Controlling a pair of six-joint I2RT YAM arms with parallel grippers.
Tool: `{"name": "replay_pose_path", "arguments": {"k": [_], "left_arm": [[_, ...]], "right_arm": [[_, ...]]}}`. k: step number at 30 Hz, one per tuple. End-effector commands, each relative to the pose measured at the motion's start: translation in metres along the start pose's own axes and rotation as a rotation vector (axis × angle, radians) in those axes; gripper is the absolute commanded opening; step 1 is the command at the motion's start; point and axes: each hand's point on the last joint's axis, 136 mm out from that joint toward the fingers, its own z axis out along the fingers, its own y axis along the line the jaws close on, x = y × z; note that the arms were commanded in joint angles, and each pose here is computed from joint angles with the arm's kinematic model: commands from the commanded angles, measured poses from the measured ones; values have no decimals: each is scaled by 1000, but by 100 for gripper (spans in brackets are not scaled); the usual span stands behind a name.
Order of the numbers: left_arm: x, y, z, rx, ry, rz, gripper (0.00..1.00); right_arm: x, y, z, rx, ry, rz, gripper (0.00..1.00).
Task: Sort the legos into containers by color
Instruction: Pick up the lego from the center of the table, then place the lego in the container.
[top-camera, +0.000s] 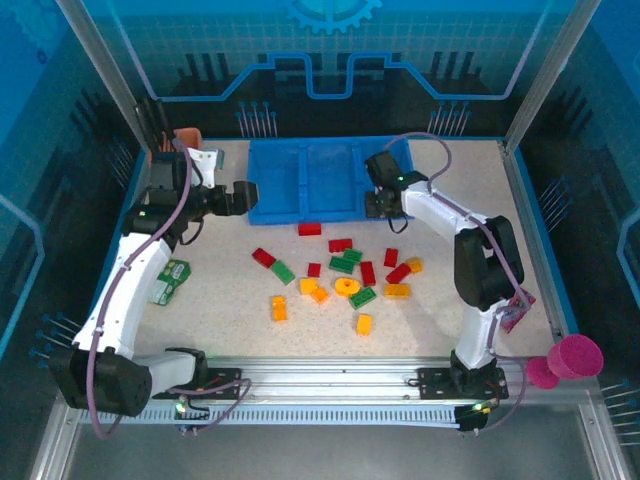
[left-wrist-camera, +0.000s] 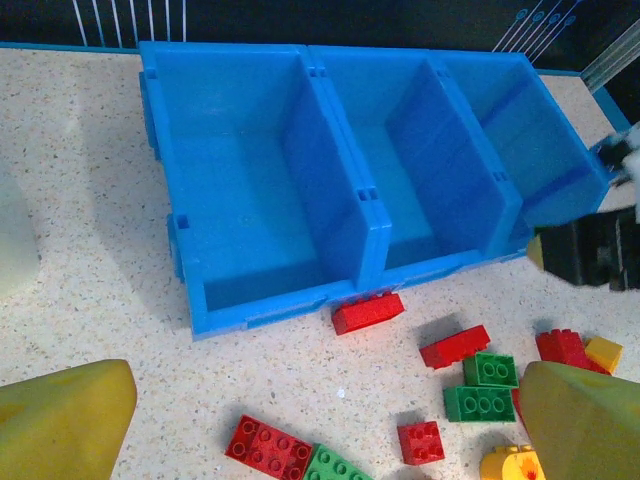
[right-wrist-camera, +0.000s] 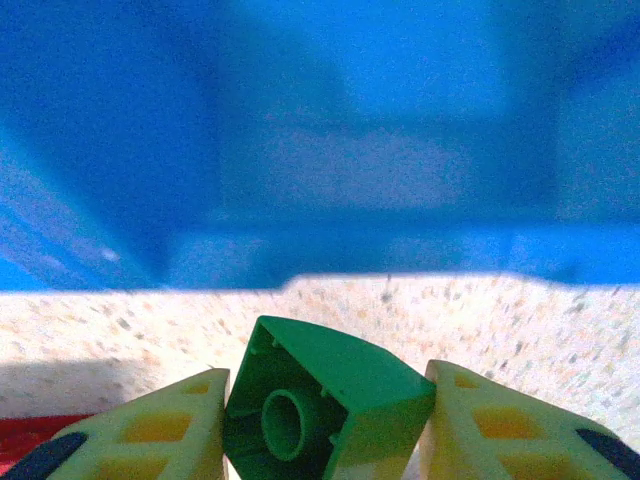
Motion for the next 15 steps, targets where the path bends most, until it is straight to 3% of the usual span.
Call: {"name": "replay_pose_path", "arguments": {"k": [1,15], "left_arm": [[-1,-3,-6,19,-20,11,99],[1,-3,-3,21,-8,10,99]], "right_arm": [[-28,-19,4,55,-40,-11,40],[-82,-37,61,56,-20,19,42]]}}
